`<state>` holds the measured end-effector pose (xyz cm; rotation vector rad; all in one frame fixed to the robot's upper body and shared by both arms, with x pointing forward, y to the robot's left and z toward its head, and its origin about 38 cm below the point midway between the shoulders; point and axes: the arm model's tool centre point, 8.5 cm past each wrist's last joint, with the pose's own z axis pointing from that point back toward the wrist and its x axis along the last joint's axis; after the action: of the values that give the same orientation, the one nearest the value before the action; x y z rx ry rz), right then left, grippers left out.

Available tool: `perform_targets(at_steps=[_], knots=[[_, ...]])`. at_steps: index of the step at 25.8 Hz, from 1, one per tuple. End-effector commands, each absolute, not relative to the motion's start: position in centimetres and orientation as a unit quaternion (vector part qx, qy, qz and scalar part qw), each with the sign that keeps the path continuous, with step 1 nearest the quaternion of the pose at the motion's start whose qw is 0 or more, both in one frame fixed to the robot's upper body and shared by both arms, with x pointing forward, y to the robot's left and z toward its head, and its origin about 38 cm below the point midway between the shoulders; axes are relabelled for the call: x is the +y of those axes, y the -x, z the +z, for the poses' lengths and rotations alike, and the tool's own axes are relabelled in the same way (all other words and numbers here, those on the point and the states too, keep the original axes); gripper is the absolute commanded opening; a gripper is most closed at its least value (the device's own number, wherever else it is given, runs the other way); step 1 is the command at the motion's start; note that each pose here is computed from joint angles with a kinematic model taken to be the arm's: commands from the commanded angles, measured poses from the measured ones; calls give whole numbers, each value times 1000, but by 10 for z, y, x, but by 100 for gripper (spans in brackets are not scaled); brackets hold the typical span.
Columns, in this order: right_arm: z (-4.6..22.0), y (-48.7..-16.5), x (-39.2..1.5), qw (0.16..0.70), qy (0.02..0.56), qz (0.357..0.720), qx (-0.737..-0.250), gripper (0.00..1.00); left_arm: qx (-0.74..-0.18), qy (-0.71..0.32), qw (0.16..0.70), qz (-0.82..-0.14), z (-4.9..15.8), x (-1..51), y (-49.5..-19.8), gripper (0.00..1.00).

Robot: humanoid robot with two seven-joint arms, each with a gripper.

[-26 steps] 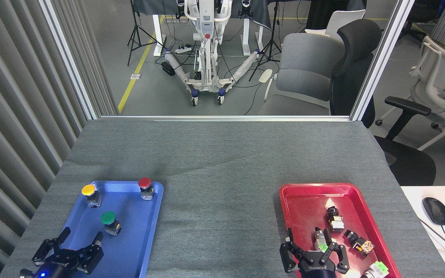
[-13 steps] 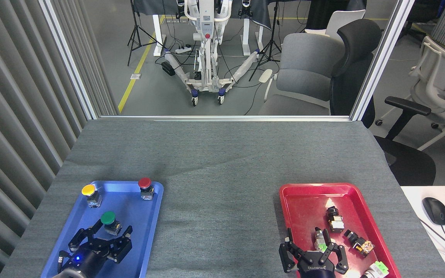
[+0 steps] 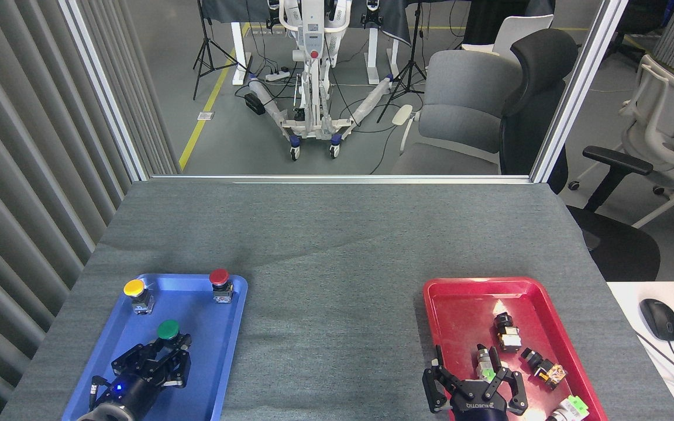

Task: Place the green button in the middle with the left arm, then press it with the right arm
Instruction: 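Carry the green button with the left gripper to the table middle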

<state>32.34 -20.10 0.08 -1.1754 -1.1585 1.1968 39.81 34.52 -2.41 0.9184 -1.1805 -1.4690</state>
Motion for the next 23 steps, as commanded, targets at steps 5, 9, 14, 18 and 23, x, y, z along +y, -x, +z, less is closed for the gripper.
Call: perform_targets(at_steps=[5,9,14,18,23], knots=[[1,-323,-202,524,491,501,-483,100,-552,-380,419,-612,23,321,-412,0],[1,-323,-201,525,491,500,-483,100,-606,-345,330,-636,53,230,-437,0],[1,-323,-201,525,491,500,-484,100,-608,-278,269,-693,34,105,-444,0],[1,-323,-201,525,491,500,-484,100,-591,-242,274,-719,5,72,-428,0],[1,-323,-199,526,490,499,-485,100,-567,-217,305,-734,-26,70,-418,0]])
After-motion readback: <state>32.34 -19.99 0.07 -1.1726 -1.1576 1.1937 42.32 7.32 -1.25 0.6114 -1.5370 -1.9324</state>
